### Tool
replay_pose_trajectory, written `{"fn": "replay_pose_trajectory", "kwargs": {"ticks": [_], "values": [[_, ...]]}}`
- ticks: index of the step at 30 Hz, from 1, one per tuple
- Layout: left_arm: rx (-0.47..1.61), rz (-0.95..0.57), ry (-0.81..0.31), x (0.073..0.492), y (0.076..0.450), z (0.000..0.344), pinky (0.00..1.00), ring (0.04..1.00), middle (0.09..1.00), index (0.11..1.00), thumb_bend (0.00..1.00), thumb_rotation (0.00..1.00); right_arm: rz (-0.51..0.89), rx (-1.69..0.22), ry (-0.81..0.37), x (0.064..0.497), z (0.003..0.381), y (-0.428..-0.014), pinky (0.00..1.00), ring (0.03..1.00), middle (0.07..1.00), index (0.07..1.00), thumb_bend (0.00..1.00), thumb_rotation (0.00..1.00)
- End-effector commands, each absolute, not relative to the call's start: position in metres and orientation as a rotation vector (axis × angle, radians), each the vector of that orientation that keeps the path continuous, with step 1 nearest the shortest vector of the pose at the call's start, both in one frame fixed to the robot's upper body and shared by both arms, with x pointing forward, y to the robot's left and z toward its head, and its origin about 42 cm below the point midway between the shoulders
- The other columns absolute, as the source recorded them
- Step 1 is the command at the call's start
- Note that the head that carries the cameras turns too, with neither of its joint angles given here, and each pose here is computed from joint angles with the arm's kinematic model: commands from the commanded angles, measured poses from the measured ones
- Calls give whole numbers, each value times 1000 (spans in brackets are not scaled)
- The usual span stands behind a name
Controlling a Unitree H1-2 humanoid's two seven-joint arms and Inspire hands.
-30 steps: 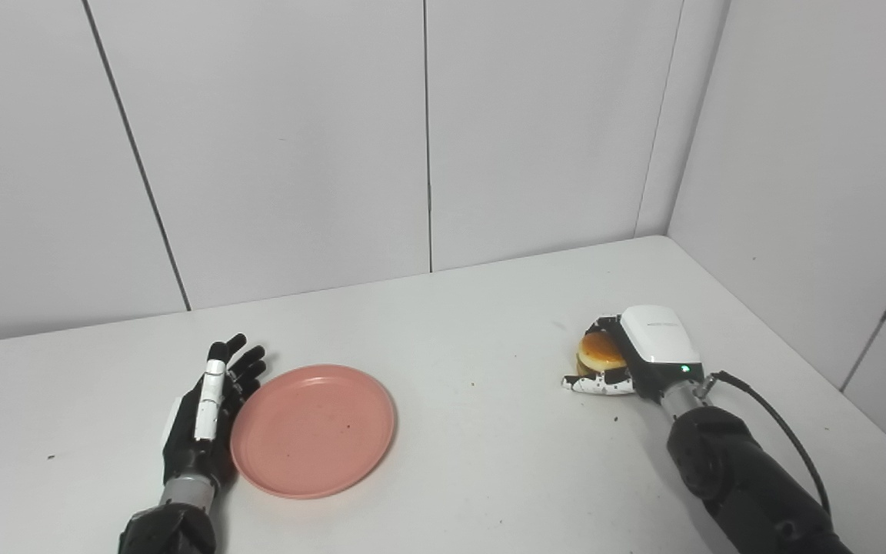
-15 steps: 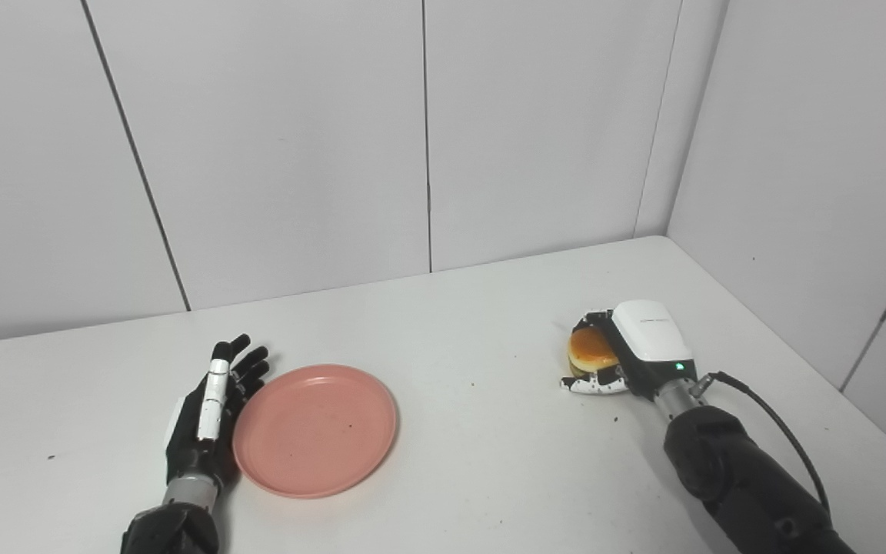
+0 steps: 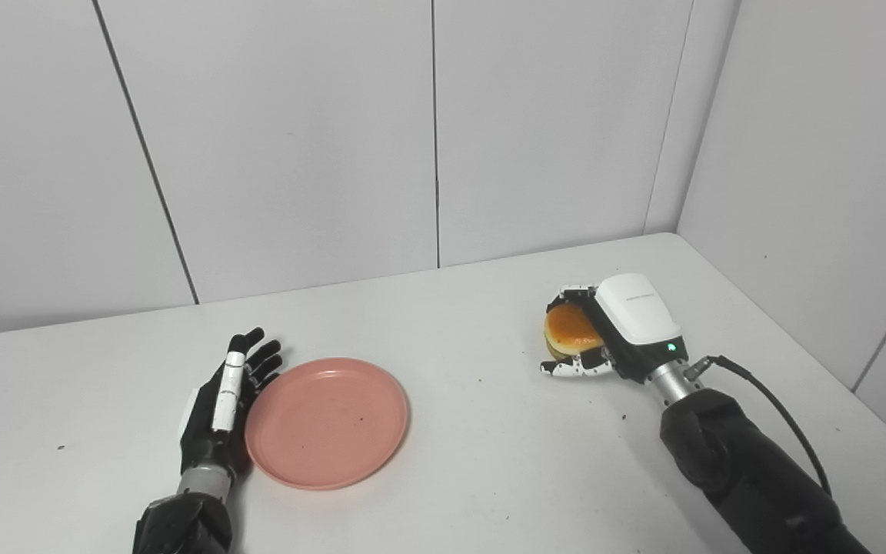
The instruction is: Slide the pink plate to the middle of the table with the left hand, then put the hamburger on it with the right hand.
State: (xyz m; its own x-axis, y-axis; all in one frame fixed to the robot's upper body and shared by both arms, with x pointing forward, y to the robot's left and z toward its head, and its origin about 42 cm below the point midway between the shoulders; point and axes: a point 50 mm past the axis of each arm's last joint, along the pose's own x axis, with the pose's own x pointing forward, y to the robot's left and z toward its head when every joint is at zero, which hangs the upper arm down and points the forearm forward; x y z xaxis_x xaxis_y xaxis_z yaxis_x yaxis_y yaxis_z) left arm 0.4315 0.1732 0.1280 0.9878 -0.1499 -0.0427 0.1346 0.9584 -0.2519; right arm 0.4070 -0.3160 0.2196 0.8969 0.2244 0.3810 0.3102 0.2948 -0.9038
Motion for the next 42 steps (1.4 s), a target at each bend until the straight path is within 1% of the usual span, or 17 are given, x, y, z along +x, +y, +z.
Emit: {"fn": "replay_pose_trajectory", "kwargs": {"ticks": [1, 4, 8, 13, 19, 23, 27, 30, 35, 38, 42], "values": [[-247, -155, 65, 432, 163, 131, 891, 846, 808, 826, 769, 796, -69, -1239, -635, 412, 257, -303, 190, 245, 330, 475, 501, 155], [-244, -158, 64, 431, 157, 131, 894, 842, 806, 831, 766, 804, -51, -1202, -676, 409, 266, -293, 181, 233, 326, 475, 501, 155], [-234, -154, 70, 430, 148, 129, 870, 837, 813, 828, 755, 822, -27, -1168, -723, 406, 279, -276, 199, 255, 350, 476, 499, 158], [-237, -156, 73, 427, 138, 127, 889, 846, 818, 845, 741, 829, 6, -1113, -751, 403, 289, -254, 223, 285, 374, 480, 500, 155], [-252, -148, 77, 427, 131, 126, 872, 846, 820, 840, 758, 816, 60, -1025, -794, 403, 291, -214, 206, 273, 374, 481, 501, 148], [-240, -140, 77, 427, 127, 125, 838, 832, 813, 836, 751, 825, 93, -986, -819, 410, 286, -193, 207, 272, 364, 480, 501, 148], [-247, -138, 78, 426, 127, 122, 856, 837, 809, 839, 749, 819, 136, -954, -813, 421, 276, -175, 216, 283, 378, 480, 501, 151], [-248, -135, 81, 425, 127, 122, 872, 841, 806, 841, 747, 824, 162, -927, -805, 428, 269, -166, 201, 266, 369, 480, 501, 151], [-248, -128, 76, 423, 131, 121, 901, 843, 803, 839, 751, 818, 185, -897, -744, 433, 260, -150, 227, 296, 394, 482, 500, 157], [-248, -126, 75, 423, 130, 120, 892, 835, 801, 837, 760, 816, 184, -895, -741, 434, 255, -142, 222, 289, 391, 482, 500, 156], [-236, -129, 72, 423, 128, 119, 864, 825, 800, 831, 767, 819, 192, -890, -729, 435, 248, -134, 198, 258, 359, 480, 501, 156]]}}
